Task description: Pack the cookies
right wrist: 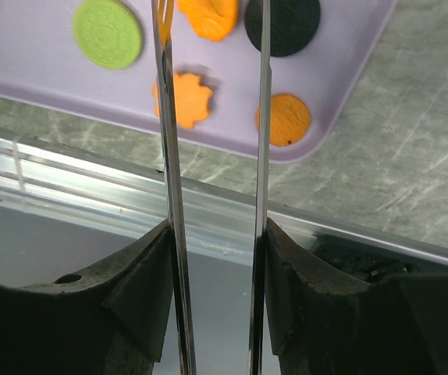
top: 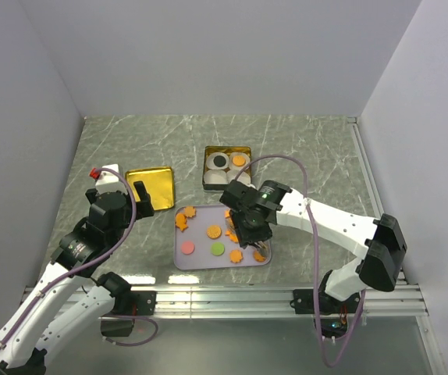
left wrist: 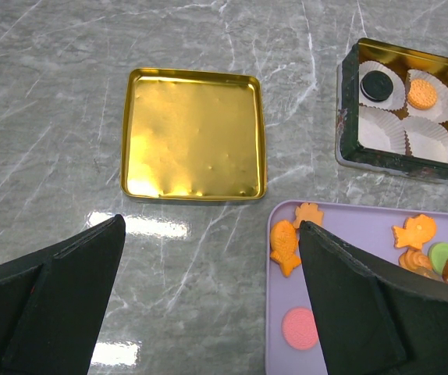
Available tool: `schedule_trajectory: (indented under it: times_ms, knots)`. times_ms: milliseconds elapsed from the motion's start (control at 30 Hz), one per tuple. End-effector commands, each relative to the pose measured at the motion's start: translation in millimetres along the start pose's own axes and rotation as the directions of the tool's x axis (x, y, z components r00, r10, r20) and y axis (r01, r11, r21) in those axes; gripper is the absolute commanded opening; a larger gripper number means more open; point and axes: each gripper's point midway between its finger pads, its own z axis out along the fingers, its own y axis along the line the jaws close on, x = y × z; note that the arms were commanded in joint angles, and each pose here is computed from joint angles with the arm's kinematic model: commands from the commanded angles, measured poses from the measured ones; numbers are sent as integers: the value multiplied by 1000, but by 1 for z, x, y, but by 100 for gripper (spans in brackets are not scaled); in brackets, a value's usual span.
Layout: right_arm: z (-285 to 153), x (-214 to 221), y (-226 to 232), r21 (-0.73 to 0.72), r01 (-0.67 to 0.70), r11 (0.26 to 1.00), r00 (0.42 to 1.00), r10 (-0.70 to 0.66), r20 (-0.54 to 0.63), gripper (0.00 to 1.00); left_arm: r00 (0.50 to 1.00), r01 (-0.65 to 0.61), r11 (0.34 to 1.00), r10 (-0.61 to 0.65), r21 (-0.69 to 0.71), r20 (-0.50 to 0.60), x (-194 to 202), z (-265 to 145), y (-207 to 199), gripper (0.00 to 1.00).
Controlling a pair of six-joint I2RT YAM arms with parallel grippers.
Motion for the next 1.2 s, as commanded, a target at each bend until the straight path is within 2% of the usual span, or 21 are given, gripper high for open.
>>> schedule_trajectory:
  times_ms: [0, 200, 433, 767, 1000, 1167]
  knots:
    - [-7, -19, 15, -45, 5, 999, 999, -3, 35, 51, 1000, 3, 1000, -3, 19, 26, -8, 1, -5, 99]
    - [-11, -9, 18, -83, 7, 996, 1000, -7, 6, 52, 1000, 2, 1000, -3, 16, 29, -8, 1, -4, 99]
    - [3, 18, 8, -72, 38, 997, 995, -44, -84, 52, 1000, 0, 1000, 0, 22, 27, -8, 1, -5, 99]
    - [-4, 26, -1, -44, 27, 999, 995, -31, -90, 51, 1000, 0, 1000, -1, 30, 29, -8, 0, -6, 99]
    - [-4, 25, 3, -48, 28, 998, 996, -32, -89, 35, 1000, 0, 999, -1, 34, 30, -8, 0, -6, 99]
    - [-11, 17, 5, -55, 30, 998, 997, -33, -63, 31, 999, 3, 999, -5, 40, 34, -9, -1, -7, 99]
